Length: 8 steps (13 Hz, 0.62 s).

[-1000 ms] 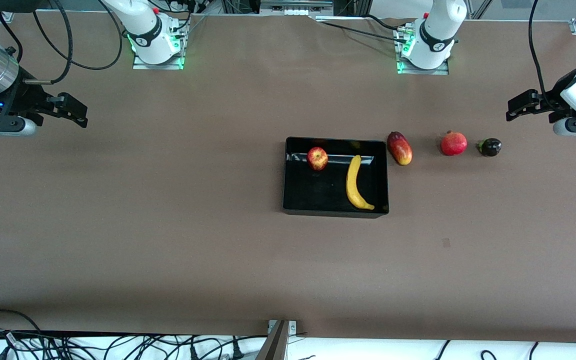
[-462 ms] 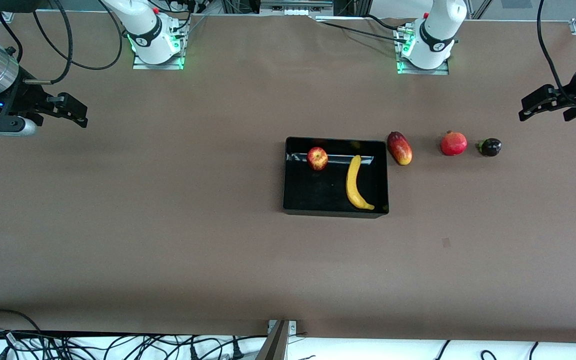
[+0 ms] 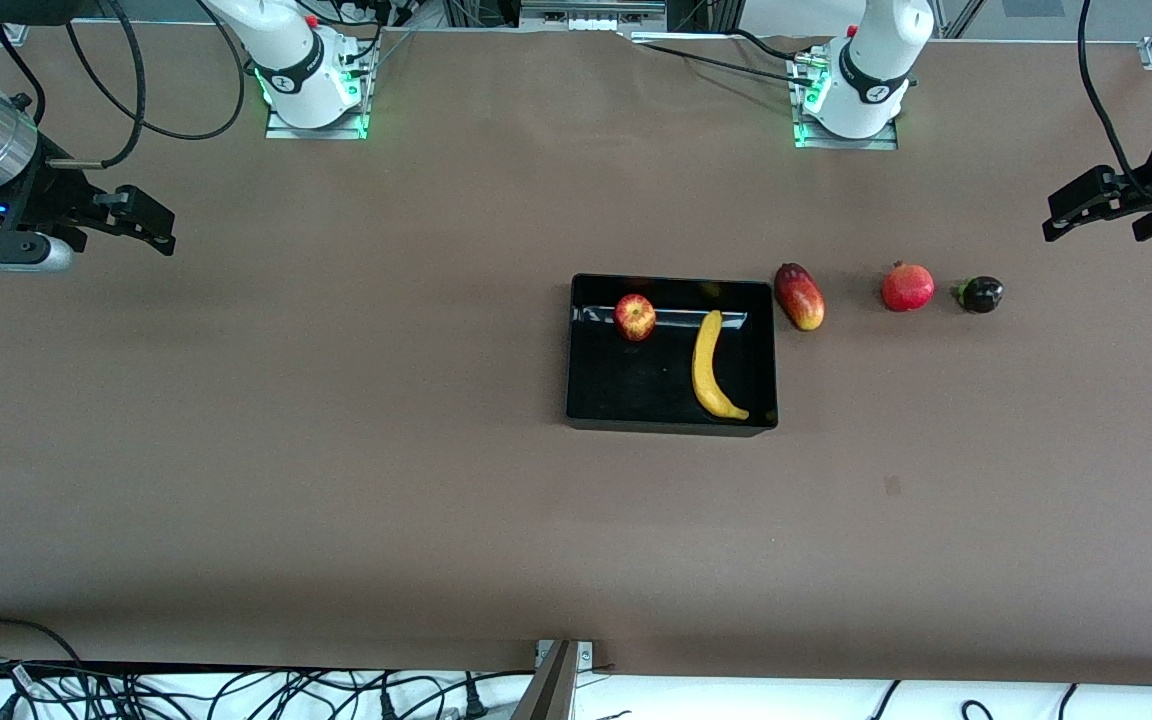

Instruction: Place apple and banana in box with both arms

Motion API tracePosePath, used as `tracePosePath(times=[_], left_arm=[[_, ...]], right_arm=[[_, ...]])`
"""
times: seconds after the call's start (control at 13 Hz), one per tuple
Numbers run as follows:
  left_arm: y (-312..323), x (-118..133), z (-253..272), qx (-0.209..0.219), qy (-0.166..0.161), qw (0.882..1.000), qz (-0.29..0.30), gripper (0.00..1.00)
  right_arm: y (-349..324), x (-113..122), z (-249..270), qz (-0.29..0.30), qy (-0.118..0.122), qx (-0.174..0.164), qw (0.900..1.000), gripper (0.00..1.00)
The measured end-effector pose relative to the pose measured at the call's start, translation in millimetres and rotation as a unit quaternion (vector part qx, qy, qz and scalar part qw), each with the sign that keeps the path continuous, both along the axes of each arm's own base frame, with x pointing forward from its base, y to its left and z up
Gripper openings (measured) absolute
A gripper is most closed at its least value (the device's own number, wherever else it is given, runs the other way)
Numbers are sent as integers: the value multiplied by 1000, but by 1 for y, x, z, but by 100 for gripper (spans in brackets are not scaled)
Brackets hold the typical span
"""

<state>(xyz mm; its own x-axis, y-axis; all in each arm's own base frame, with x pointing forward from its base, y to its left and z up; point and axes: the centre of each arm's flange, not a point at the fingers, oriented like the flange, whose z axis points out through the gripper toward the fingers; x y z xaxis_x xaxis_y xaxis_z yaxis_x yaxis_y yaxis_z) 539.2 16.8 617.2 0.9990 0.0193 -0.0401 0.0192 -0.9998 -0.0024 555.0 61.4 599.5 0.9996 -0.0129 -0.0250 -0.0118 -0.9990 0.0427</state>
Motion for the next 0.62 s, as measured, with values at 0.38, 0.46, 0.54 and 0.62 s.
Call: tracePosePath(times=[0.38, 0.46, 0.54, 0.62], left_arm=[[1, 1, -2, 0, 2, 1000, 1, 100], [2, 1, -2, 0, 2, 1000, 2, 100], [2, 1, -1, 0, 0, 1000, 2, 100], [2, 1, 0, 0, -1, 1000, 3, 100]], right_arm=[[0, 0, 0, 0, 0, 0, 1000, 100], [0, 0, 0, 0, 0, 0, 1000, 100], [0, 0, 0, 0, 0, 0, 1000, 100], [0, 0, 0, 0, 0, 0, 1000, 100]])
